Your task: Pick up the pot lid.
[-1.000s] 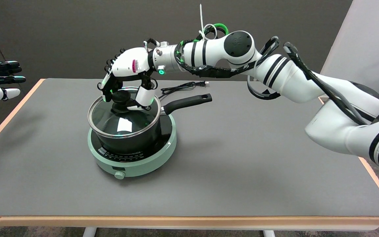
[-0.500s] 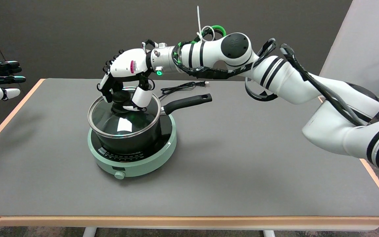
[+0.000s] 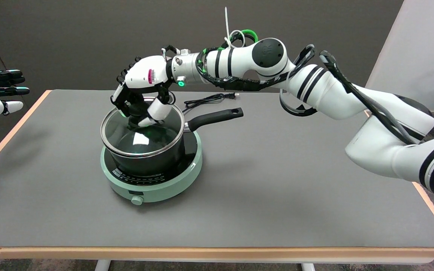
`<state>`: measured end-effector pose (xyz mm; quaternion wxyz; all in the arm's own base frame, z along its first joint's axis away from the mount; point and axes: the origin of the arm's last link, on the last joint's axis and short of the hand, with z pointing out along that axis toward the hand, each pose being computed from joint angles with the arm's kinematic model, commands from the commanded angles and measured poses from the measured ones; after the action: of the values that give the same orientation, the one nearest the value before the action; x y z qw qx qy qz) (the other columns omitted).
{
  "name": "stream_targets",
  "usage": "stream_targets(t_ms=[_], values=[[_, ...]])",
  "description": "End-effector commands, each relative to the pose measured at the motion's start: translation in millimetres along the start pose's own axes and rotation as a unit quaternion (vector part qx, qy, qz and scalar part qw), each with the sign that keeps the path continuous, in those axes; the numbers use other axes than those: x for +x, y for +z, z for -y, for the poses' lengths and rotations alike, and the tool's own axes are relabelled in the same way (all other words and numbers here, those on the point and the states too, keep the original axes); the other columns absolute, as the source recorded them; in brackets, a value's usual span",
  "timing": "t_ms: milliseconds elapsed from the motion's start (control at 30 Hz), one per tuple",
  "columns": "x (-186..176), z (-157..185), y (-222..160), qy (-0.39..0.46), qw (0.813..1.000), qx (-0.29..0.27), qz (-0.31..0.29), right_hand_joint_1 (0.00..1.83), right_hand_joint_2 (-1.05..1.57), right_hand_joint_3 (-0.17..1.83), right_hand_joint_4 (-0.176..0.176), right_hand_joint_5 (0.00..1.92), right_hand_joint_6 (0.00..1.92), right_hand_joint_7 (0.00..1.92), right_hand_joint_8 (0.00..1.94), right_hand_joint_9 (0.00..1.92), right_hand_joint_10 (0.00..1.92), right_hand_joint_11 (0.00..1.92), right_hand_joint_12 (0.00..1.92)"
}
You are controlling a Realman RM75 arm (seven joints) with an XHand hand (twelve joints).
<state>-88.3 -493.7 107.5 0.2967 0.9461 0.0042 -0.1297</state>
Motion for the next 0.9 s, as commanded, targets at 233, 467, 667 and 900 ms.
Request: stream_targets(t_ms=[233,467,667,900], values=[[-1.6,-0.5,-2.9,0.006,1.0,-0.002,-0.005,1.12,1.15,0.26,0.048,0.67,1.5,0.73,1.43,0.68,1.13,0.42,0.55],[-2.6,-1.3,-3.6,0.007,1.0,-0.003,-0.005,1.11,1.12,0.35,0.034,0.63,1.53,0.73,1.52,0.69,1.34,0.47,0.63],[-2.0,-1.8,-3.7,0.007,1.0,-0.005,-0.007,1.12,1.12,0.35,0.031,0.63,1.52,0.75,1.5,0.75,1.31,0.45,0.69],[3.8,-2.5,-5.3,0.005,1.0,-0.007,-0.016,1.33,0.94,0.55,0.176,0.59,1.34,0.8,1.43,0.74,1.41,0.51,0.71]])
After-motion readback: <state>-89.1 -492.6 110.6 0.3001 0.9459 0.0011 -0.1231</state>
